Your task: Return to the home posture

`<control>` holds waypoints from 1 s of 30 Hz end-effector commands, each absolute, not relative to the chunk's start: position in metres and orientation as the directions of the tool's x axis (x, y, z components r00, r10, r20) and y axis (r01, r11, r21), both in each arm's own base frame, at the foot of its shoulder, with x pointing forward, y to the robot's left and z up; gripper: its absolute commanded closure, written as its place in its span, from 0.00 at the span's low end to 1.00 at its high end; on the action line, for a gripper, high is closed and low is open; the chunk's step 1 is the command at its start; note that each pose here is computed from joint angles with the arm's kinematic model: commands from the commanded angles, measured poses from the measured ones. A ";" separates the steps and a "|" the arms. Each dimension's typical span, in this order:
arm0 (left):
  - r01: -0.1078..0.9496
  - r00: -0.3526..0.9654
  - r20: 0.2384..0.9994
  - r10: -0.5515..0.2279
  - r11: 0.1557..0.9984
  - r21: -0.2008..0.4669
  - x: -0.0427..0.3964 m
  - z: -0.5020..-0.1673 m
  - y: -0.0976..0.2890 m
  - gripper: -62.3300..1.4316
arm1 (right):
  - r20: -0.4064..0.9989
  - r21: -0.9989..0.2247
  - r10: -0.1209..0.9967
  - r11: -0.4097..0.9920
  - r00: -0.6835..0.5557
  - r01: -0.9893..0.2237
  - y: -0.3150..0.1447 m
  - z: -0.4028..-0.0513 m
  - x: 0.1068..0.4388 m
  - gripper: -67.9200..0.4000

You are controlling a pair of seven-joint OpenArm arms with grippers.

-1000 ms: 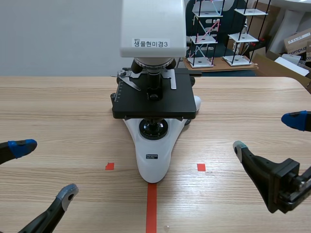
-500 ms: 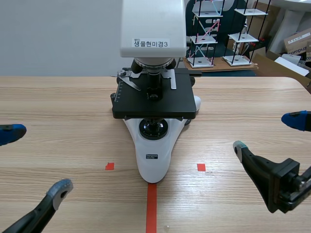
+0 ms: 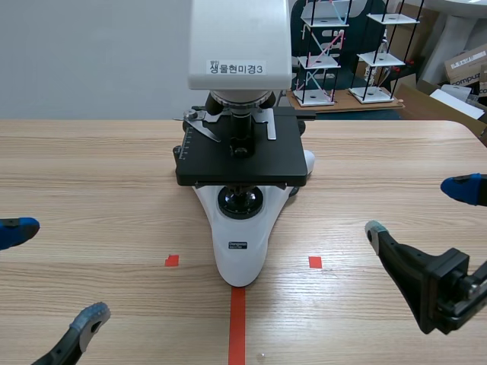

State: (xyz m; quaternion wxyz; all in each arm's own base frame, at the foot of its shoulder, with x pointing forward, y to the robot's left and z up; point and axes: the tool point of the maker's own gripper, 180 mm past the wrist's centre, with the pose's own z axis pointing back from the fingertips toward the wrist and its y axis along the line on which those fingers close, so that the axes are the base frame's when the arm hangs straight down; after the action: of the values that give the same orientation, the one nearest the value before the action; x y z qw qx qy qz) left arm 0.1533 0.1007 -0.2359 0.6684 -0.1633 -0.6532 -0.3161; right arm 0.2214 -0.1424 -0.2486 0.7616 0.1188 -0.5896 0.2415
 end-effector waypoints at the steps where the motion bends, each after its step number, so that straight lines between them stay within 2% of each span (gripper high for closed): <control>1: 0.622 -0.082 0.978 -0.194 0.756 0.202 0.156 -0.228 0.101 0.06 | 0.963 -0.110 0.218 0.852 0.156 -0.511 -0.140 -0.240 0.225 0.00; 22: 0.620 -0.083 0.977 -0.195 0.758 0.204 0.157 -0.228 0.101 0.07 | 0.963 -0.111 0.219 0.852 0.157 -0.512 -0.140 -0.240 0.225 0.00; 30: 0.620 -0.084 0.977 -0.194 0.758 0.204 0.157 -0.227 0.101 0.07 | 0.952 -0.151 0.266 0.839 0.151 -0.523 -0.140 -0.243 0.224 0.00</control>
State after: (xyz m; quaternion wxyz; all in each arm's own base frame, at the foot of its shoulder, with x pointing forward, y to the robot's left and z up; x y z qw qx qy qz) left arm 0.1543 0.1019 -0.2352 0.6674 -0.1585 -0.6559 -0.3152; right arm 0.2203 -0.1425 -0.2518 0.7618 0.1067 -0.5842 0.2588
